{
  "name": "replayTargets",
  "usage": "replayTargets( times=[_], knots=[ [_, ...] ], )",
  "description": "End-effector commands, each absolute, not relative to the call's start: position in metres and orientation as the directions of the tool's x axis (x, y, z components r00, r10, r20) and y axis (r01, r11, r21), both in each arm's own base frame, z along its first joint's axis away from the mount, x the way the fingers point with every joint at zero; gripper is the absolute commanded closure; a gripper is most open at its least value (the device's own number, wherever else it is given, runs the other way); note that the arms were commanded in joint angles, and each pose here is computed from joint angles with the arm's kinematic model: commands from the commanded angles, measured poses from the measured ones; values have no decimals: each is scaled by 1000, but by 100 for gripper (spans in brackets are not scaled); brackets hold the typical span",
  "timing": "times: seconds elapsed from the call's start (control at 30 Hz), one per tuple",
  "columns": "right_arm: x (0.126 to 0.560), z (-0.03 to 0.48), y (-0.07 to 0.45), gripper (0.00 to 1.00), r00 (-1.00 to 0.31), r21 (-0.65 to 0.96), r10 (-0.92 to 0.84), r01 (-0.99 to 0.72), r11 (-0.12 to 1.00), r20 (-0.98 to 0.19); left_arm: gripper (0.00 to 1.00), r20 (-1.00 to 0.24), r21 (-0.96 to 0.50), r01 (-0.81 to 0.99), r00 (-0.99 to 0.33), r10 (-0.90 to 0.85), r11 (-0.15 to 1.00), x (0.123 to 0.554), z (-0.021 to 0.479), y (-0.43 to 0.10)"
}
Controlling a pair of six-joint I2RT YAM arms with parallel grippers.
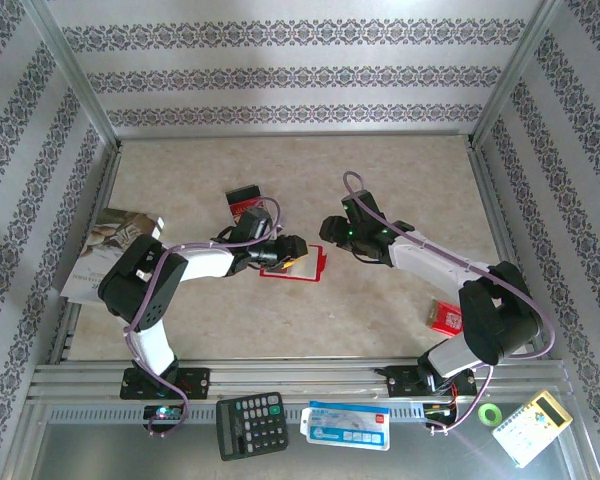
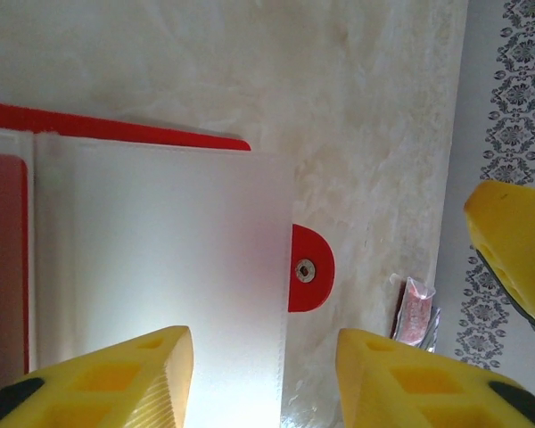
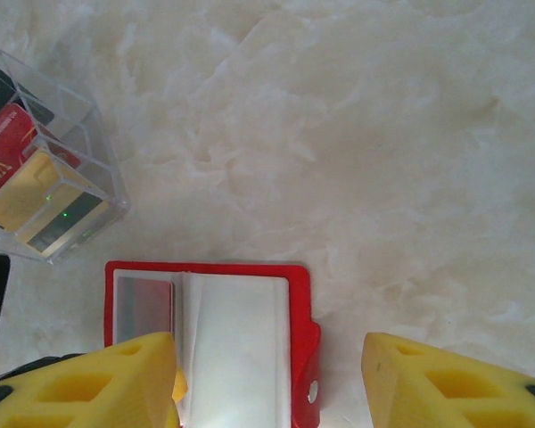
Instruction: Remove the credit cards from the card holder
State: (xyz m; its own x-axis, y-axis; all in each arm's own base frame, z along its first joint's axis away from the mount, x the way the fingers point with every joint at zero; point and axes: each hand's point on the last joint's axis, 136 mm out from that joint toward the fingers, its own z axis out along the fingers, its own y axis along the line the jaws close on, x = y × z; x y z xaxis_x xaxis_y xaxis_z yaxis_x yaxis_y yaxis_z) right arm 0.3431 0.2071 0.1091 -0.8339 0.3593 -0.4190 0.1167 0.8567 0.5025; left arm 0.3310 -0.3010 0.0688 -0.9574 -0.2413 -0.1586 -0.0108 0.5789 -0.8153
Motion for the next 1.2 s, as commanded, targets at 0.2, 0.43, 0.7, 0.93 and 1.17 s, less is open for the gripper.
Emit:
replayTargets(
  times=[0.2, 0.43, 0.7, 0.93, 1.17],
  knots=[
    [347, 125, 225, 42, -831, 570, 347, 44, 821, -435, 48, -303, -784, 88, -918, -256, 614, 353, 124, -269],
    [346, 127, 242, 42, -845, 588, 321, 10, 809, -427, 44, -355, -720, 49, -883, -307, 692, 365, 136, -214],
    [331, 107, 300, 45, -913, 642, 229, -45, 766, -337, 47, -347, -684, 6, -882, -318, 729, 360, 114, -192],
    [323, 82, 327, 58, -939, 666, 221, -10, 746, -263, 64, -275, -662, -19, -924, -266, 749, 350, 79, -200],
    [319, 58, 331, 68, -954, 655, 227, 45, 754, -195, 74, -239, -573, 21, -960, -143, 819, 345, 58, -208]
  ],
)
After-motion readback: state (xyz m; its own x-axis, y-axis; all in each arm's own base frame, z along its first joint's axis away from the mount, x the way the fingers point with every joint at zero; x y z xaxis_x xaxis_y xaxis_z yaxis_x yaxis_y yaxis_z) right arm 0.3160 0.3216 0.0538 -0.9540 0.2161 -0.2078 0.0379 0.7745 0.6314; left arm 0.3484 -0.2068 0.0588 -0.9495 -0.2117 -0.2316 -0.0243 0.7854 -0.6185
